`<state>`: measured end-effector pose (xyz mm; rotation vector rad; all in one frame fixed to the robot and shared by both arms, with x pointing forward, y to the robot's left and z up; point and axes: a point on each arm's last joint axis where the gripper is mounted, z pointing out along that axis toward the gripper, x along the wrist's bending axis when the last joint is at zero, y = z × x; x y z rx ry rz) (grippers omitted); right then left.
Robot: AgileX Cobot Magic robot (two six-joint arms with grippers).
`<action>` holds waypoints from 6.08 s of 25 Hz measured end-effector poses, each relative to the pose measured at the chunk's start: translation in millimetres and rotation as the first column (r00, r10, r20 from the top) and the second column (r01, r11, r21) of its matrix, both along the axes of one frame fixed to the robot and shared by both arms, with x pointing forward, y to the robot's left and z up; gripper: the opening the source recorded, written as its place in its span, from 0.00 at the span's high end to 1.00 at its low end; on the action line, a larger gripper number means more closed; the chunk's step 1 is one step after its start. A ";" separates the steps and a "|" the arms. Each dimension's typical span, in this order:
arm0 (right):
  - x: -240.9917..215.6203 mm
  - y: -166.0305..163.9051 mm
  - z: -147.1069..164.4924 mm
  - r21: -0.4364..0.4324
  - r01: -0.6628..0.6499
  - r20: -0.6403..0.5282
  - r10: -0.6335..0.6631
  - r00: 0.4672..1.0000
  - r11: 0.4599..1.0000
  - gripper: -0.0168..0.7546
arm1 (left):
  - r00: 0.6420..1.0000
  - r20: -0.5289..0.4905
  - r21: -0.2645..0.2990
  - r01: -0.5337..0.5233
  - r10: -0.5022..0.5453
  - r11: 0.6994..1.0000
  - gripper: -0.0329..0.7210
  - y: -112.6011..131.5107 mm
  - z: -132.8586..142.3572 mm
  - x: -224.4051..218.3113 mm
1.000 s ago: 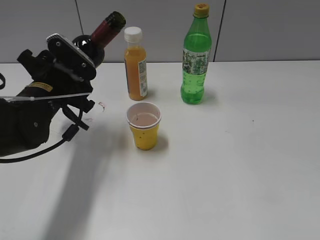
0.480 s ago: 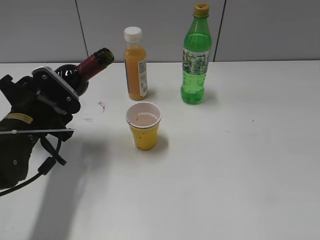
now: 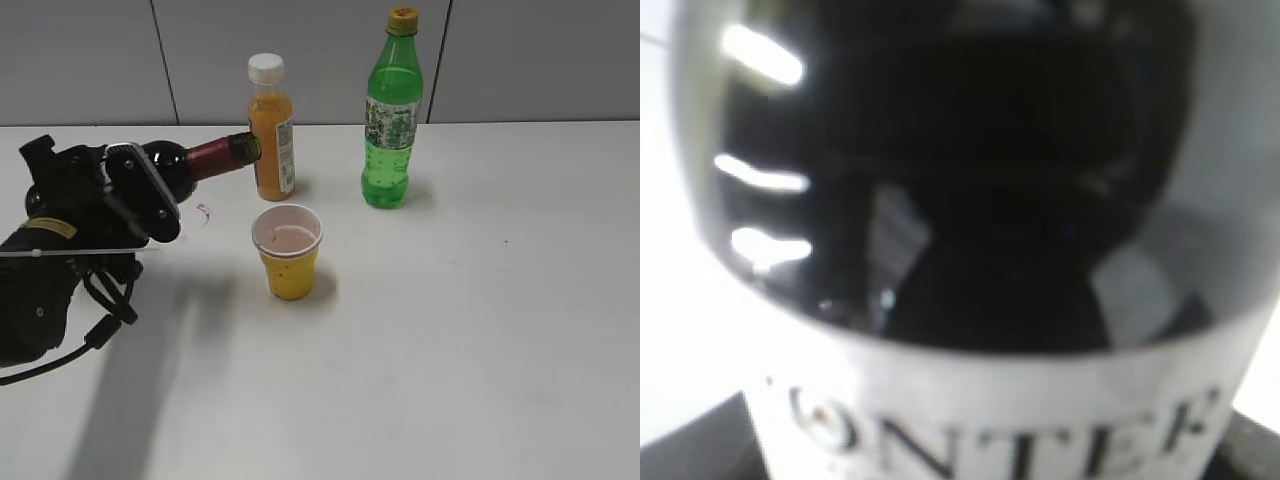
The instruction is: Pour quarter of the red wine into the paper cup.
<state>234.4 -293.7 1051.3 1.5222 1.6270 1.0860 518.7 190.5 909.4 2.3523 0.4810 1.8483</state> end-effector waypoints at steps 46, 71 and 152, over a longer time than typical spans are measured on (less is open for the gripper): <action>0.0 0.0 0.0 0.001 0.000 0.000 0.000 1.000 1.000 0.22 | 0.999 0.022 0.249 0.039 -0.046 0.968 0.26 -8.6 7.4 16.8; 0.0 0.0 0.0 0.000 0.000 0.000 0.000 1.000 1.000 0.22 | 1.000 -0.006 -0.947 -0.008 0.006 0.322 0.26 -8.4 11.2 37.5; 0.0 0.0 0.0 0.000 0.000 0.000 0.000 1.000 1.000 0.22 | 0.977 0.202 -0.869 0.208 -0.060 0.449 0.09 46.0 194.6 30.2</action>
